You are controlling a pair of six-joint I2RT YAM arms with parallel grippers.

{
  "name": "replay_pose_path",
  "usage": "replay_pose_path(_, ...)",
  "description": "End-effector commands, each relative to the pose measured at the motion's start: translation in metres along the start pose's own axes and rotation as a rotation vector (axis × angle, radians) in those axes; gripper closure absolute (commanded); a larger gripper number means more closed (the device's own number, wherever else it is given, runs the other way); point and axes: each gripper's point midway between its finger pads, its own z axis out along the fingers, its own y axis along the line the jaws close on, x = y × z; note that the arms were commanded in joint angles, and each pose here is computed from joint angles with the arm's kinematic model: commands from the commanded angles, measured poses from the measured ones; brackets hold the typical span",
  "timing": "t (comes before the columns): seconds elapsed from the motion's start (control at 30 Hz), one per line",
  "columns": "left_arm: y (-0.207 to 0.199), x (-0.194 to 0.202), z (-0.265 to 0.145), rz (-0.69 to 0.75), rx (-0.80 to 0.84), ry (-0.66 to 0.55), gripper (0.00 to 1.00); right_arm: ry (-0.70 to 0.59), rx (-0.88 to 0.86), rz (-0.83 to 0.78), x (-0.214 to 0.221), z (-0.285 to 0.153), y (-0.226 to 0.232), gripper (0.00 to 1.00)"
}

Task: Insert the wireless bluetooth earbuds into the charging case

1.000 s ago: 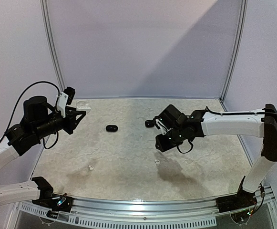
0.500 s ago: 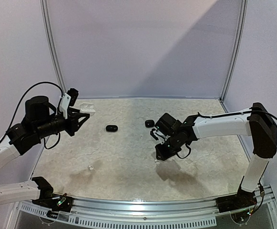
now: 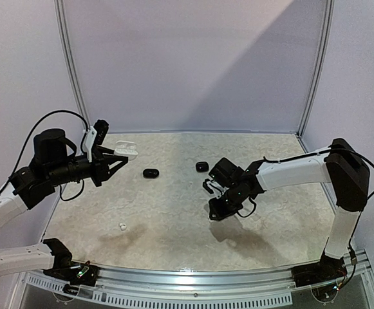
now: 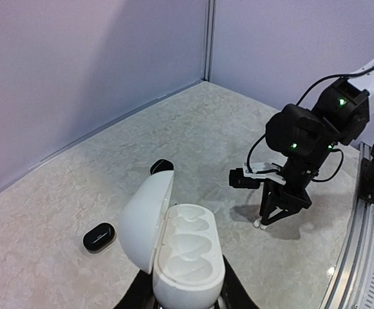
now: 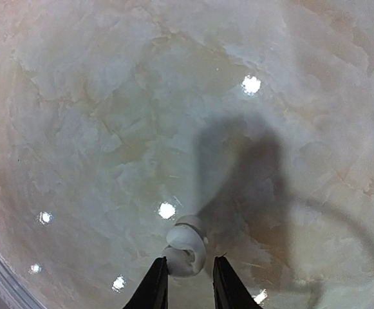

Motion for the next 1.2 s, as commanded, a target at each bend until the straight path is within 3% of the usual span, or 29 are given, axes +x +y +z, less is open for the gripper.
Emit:
replay_pose_path(0.0, -0.007, 0.0, 0.002, 0.008, 0.028, -0.01, 1.0, 0.039, -0.003, 0.027, 0.01, 0.014, -0.006, 0.75)
replay_pose_path(0.1, -0.006, -0.002, 0.002, 0.014, 0.028, -0.016, 1.0, 0.05, -0.016, 0.033, 0.013, 0.017, -0.004, 0.77)
replay_pose_path(0.5, -0.008, -0.003, 0.001, 0.018, 0.035, -0.016, 1.0, 0.042, -0.092, 0.05, 0.012, 0.012, 0.01, 0.99)
replay_pose_path(0.67, -0.019, -0.001, 0.001, 0.048, 0.1, -0.018, 1.0, -0.011, -0.1, 0.011, 0.0, -0.006, 0.015, 1.0)
replay_pose_path(0.87, -0.052, -0.007, -0.002, 0.082, 0.297, -0.067, 1.0, -0.21, -0.088, -0.185, -0.037, -0.08, 0.04, 1.0)
replay_pose_path(1.17, -0.092, -0.028, -0.004, 0.168, 0.57, -0.182, 1.0, -0.648, -0.21, -0.589, -0.063, -0.238, 0.128, 1.0)
